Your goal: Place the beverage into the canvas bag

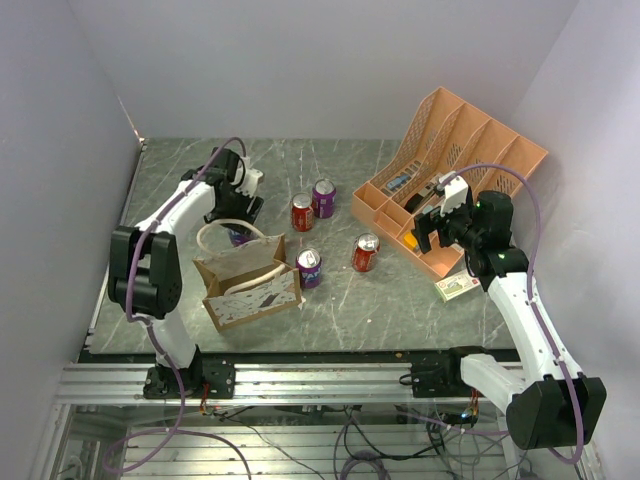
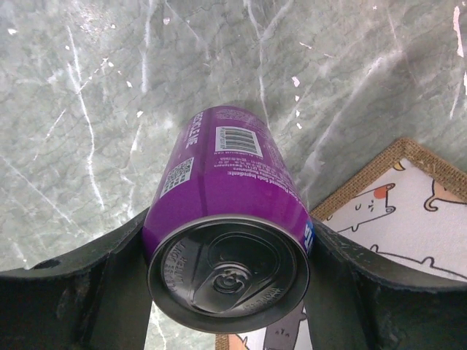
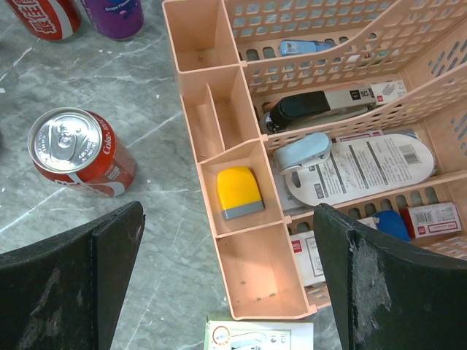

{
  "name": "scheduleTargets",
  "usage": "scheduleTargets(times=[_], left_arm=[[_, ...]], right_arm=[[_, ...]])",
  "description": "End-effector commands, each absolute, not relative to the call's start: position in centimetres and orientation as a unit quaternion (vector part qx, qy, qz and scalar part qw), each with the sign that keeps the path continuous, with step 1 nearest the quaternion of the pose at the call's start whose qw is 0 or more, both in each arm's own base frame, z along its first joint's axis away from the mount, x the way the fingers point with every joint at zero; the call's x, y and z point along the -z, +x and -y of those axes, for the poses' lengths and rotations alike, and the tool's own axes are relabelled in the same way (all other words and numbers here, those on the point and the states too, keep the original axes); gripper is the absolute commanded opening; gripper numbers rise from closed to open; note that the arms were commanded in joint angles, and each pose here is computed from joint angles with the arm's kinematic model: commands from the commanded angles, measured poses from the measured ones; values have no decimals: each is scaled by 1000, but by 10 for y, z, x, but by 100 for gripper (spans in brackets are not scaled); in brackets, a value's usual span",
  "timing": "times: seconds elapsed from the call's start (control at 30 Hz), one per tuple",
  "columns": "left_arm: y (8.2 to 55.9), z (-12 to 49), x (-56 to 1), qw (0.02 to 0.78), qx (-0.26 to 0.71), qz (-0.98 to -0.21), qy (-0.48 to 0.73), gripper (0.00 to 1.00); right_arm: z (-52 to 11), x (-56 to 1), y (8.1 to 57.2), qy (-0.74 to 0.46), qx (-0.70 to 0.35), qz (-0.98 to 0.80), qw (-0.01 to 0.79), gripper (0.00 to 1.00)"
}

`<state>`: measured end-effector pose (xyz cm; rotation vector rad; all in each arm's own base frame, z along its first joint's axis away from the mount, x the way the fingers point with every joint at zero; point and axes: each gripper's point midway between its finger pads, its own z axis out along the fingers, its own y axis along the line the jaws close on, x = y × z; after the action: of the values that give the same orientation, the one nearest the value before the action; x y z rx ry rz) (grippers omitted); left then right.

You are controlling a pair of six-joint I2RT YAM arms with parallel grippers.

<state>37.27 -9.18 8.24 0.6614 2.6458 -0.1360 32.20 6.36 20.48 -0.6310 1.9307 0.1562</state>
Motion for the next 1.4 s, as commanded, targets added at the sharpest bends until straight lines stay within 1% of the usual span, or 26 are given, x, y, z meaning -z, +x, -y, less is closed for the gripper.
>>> scheduleTargets(times=[0.0,0.07,0.23,0.67,0.9,1.0,1.1,1.23,1.37], left_arm=[[391,95,-131,272,36,-928,253,22],[393,95,-137,277,34,-926,255,16],[397,92,-159,297,21,-919,259,7],[398,88,-234,373,-4,-886,274,7],[388,91,-303,444,-5,-852,277,7],[373,99,-341,486,10,-827,283,7],[351,115,-364,508,35,-804,307,7],[314,134,-379,507,73,-786,346,7],[275,148,-378,489,125,-773,385,7]], right_arm=[[-63,-201,321,-266,-60,-810,519,100],[-63,-201,321,-266,-60,-810,519,100],[-63,-200,321,-266,-61,-811,518,100],[-63,-200,321,-267,-61,-811,518,100],[-64,-198,322,-268,-59,-812,515,100],[-65,-197,322,-269,-59,-813,514,100],[-65,-197,322,-270,-60,-812,514,100],[-66,-198,321,-271,-62,-811,515,100],[-67,-199,320,-274,-63,-809,516,100]])
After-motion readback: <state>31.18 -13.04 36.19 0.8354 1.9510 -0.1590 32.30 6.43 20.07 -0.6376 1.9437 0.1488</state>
